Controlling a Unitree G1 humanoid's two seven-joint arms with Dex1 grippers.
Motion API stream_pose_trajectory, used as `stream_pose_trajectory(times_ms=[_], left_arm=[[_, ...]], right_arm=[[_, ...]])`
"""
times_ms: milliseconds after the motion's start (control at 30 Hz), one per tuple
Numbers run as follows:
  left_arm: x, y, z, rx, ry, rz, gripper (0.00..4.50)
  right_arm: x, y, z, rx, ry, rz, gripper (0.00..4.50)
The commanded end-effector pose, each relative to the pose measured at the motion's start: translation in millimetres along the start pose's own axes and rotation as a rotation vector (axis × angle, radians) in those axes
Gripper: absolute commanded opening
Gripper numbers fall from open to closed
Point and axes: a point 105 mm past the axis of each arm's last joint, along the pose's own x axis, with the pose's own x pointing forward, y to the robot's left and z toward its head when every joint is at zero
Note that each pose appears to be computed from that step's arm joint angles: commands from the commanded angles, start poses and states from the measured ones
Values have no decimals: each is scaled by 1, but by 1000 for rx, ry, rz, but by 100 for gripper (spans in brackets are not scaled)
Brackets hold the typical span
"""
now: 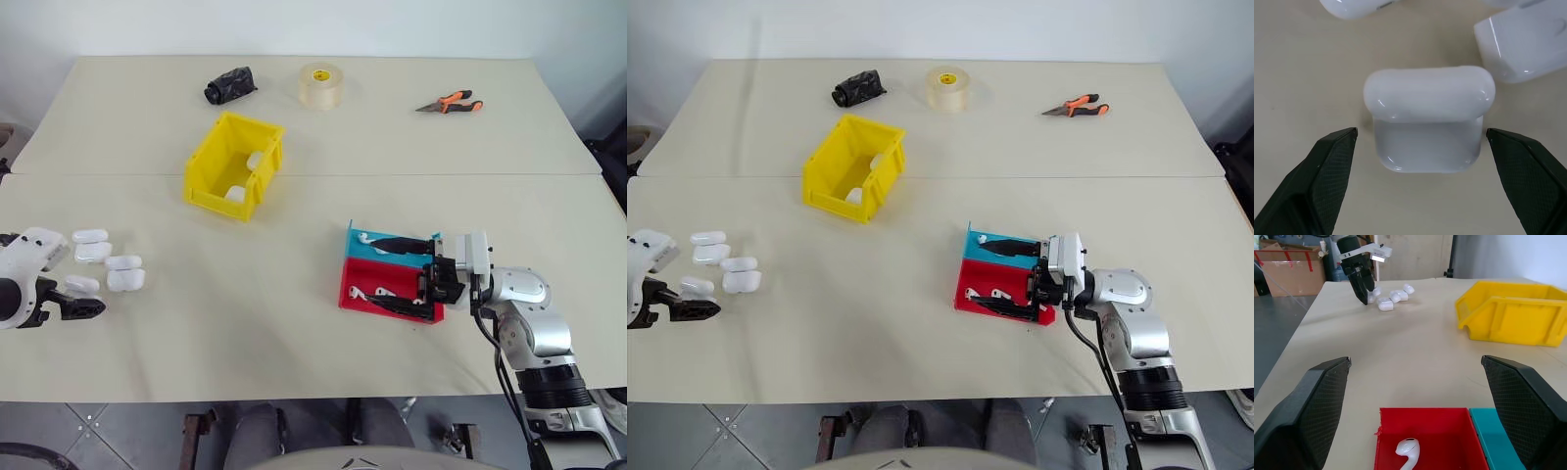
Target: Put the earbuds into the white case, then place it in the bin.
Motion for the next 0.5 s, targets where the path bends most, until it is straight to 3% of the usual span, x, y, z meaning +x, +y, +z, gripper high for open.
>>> stream_pose_trajectory(times_ms=[33,167,500], left_arm=[[0,3,-7,-14,34,16,389],[-1,2,-11,-20,53,7,278],[-21,-4,-14,-66,-112,-69,278]], right_arm=[[-2,0,10,-42,-21,-10,450],[-2,0,9,-42,-23,-17,450],[-3,-4,4,-34,-20,-24,450]])
